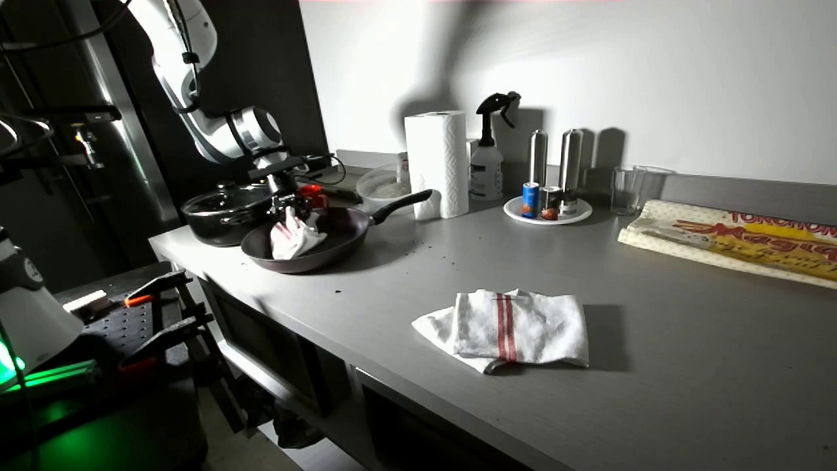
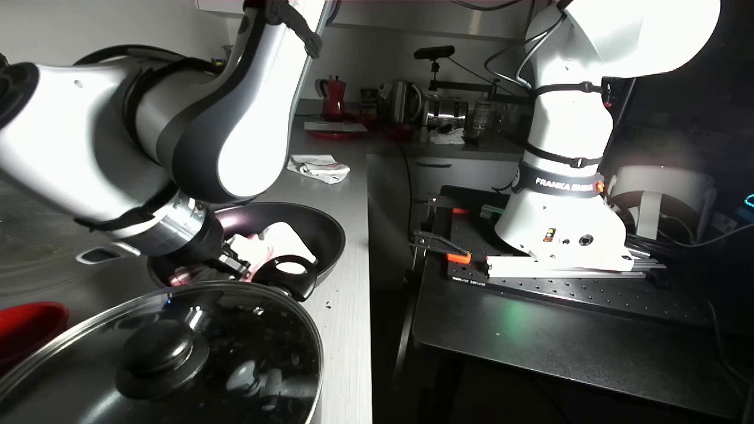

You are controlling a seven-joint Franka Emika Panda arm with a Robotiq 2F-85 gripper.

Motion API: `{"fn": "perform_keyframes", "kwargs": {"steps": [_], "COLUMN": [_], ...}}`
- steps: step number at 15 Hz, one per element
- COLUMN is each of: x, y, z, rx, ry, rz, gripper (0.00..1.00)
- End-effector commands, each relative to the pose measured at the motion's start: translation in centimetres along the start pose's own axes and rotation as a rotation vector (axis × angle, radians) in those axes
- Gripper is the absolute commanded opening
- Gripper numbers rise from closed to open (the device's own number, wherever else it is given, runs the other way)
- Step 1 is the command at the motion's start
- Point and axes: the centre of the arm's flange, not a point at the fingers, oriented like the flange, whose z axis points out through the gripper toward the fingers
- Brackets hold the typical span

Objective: Use the towel to wipe the pan

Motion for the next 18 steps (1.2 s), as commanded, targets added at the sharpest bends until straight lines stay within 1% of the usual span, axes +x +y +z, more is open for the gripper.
{"fn": "perform_keyframes", "kwargs": {"steps": [1,3,6,9,11,14,18], "x": [-1.4,-3.5,-6.4,-8.1,-8.2,-7.4,-5.5], "y": [5.5,8.8,12.9,14.9,15.0,13.5,9.4], "z": [1.9,2.6,3.7,4.4,4.6,4.4,4.3], "rx": [0.028,0.047,0.082,0.112,0.127,0.146,0.178], "ry": [0.054,0.085,0.123,0.150,0.158,0.155,0.137], "rz": [0.145,0.234,0.348,0.423,0.435,0.404,0.288], "gripper": [0.03,0.03,0.03,0.03,0.03,0.03,0.03]}}
